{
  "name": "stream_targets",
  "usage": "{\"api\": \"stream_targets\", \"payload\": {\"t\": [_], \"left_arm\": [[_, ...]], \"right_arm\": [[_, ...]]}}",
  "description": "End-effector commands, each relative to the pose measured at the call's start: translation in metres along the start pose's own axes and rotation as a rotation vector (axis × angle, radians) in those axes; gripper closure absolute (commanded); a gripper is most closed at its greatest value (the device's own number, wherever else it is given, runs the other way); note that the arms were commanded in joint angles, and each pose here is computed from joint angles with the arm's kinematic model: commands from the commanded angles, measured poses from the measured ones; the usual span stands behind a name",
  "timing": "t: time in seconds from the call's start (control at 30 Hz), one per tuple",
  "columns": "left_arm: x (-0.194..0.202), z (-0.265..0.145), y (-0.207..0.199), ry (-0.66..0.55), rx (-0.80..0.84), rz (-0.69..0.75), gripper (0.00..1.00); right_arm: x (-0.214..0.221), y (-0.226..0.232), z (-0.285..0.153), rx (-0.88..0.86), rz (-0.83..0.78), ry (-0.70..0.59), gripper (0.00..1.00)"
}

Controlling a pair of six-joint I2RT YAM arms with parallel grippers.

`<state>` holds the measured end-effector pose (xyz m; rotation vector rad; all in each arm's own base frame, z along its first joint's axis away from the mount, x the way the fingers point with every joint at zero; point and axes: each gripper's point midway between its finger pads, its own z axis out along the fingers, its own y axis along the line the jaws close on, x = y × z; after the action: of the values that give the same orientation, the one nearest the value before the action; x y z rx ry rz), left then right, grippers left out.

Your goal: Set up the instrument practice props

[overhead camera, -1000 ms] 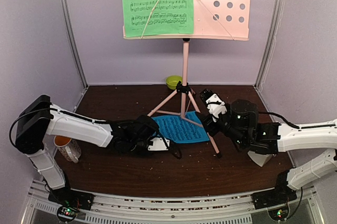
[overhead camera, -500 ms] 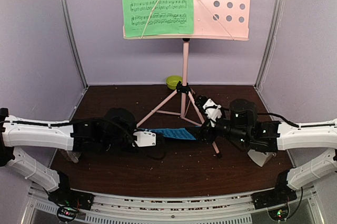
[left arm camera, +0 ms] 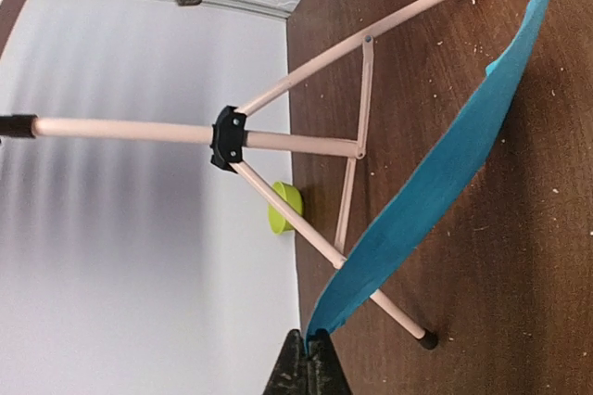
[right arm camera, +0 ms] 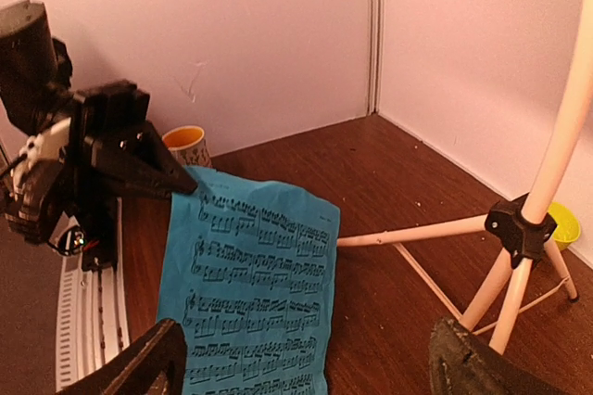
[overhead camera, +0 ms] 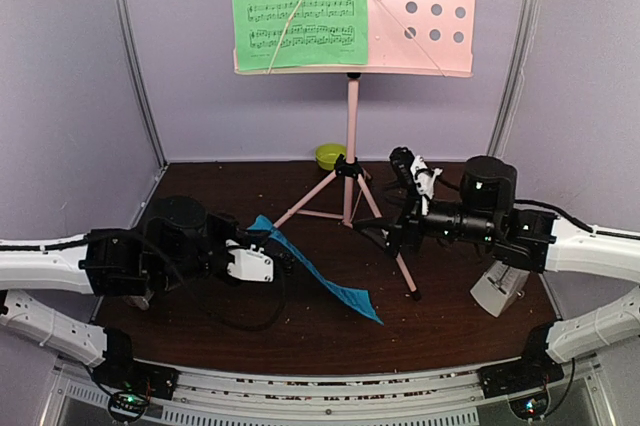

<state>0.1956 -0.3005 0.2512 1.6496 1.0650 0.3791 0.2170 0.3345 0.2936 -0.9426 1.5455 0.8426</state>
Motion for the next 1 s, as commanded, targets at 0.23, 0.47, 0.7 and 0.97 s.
{"api": "stream_targets", "payload": {"t": [0.23, 0.47, 0.7, 0.97], "left_arm": [[-0.080, -0.074, 0.053, -0.337, -0.224, 0.172, 1.00], [-0.117, -0.122, 0.069, -0.600, -0.233, 0.175, 1.00], [-0.137, -0.155, 0.087, -0.740, -0.276, 0.209, 1.00], [-0.151, -0.176, 0.099, -0.835, -0.323, 0.258, 1.00]], "right_arm": [[-0.024, 0.017, -0.002, -0.284, 0.145, -0.114, 0.07], [-0.042, 0.036, -0.003, -0.469, 0.212, -0.164, 0.00], [-0.056, 0.049, -0.008, -0.595, 0.339, -0.190, 0.00], [-0.061, 0.058, -0.003, -0.682, 0.463, -0.246, 0.00]]}}
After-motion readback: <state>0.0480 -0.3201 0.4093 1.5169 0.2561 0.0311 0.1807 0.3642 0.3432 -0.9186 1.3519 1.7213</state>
